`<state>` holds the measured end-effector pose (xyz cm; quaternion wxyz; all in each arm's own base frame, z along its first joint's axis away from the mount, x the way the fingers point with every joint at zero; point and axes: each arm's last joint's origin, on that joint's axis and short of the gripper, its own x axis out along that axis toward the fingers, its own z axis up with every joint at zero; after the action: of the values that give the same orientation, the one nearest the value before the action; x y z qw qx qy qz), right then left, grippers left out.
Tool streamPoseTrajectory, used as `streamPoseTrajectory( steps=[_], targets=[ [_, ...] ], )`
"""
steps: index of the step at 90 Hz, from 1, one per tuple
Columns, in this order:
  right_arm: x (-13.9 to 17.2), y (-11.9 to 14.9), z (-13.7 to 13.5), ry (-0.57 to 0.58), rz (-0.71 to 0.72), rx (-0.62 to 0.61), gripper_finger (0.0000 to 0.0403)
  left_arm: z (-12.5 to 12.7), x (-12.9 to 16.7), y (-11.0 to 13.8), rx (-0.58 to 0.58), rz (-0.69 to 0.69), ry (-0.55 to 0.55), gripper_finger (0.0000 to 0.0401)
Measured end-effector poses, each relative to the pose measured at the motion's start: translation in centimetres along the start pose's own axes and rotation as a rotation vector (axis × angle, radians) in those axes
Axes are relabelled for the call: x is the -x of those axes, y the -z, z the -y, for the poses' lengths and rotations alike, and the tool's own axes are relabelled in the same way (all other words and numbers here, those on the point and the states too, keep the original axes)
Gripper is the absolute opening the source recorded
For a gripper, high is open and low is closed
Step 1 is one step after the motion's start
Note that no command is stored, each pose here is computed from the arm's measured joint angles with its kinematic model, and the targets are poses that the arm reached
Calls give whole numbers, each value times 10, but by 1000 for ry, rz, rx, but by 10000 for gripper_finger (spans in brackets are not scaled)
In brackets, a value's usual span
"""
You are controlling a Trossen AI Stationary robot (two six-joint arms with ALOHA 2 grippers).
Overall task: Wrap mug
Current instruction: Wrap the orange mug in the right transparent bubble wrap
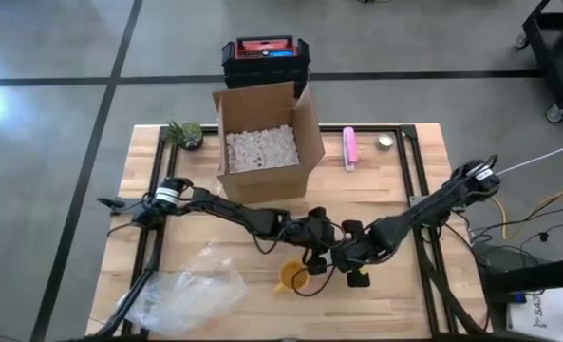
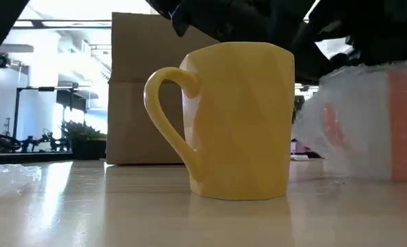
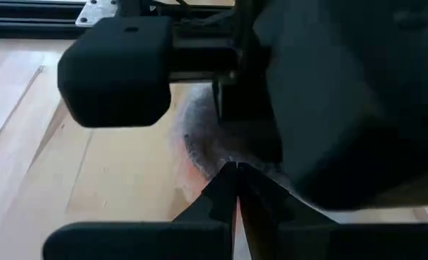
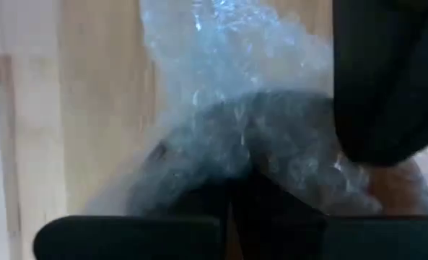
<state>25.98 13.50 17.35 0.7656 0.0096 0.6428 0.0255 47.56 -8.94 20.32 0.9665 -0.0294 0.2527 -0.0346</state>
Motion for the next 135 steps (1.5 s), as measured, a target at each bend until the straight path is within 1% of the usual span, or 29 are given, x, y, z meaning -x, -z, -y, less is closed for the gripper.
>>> streamPoseTrajectory(
  steps=[17, 31, 45, 51, 58, 71, 76, 85, 96, 111, 124, 135],
  targets=[
    [-15, 0, -1, 23, -38, 11, 0, 0, 0, 1, -4, -5, 1, 0],
    [-16, 0, 0, 25, -37, 28, 0, 0, 0, 1, -5, -8, 1, 0],
    [3, 3, 1, 4, 12, 14, 0, -1, 0, 0, 1, -1, -2, 0],
    [17, 5, 3, -12, 39, 13, 0, -1, 0, 1, 1, -6, -6, 0],
    [35, 4, 2, -46, 108, 11, 0, -1, 0, 1, 1, -6, -6, 0],
    [57, 11, 7, -64, 163, 5, 0, -1, 0, 1, 0, -6, -6, 0],
    [64, 13, 10, -34, 192, -18, 0, -1, 0, 1, 0, -6, -6, 0],
    [66, 12, 14, 70, 252, -71, 0, -1, 0, 1, 0, -6, -5, 0],
    [55, 11, 13, 99, 236, -75, 0, 0, 0, 1, 0, -6, -5, 0],
    [23, 9, 9, 78, 97, -51, 0, 0, 0, 1, 0, -5, -4, 0],
    [-7, 5, 5, 118, 7, -21, 0, 0, 0, 0, 0, -2, -1, 0],
    [-18, 4, 4, 119, -43, 19, 0, 0, 0, 0, 0, -2, -1, 0]
  ],
)
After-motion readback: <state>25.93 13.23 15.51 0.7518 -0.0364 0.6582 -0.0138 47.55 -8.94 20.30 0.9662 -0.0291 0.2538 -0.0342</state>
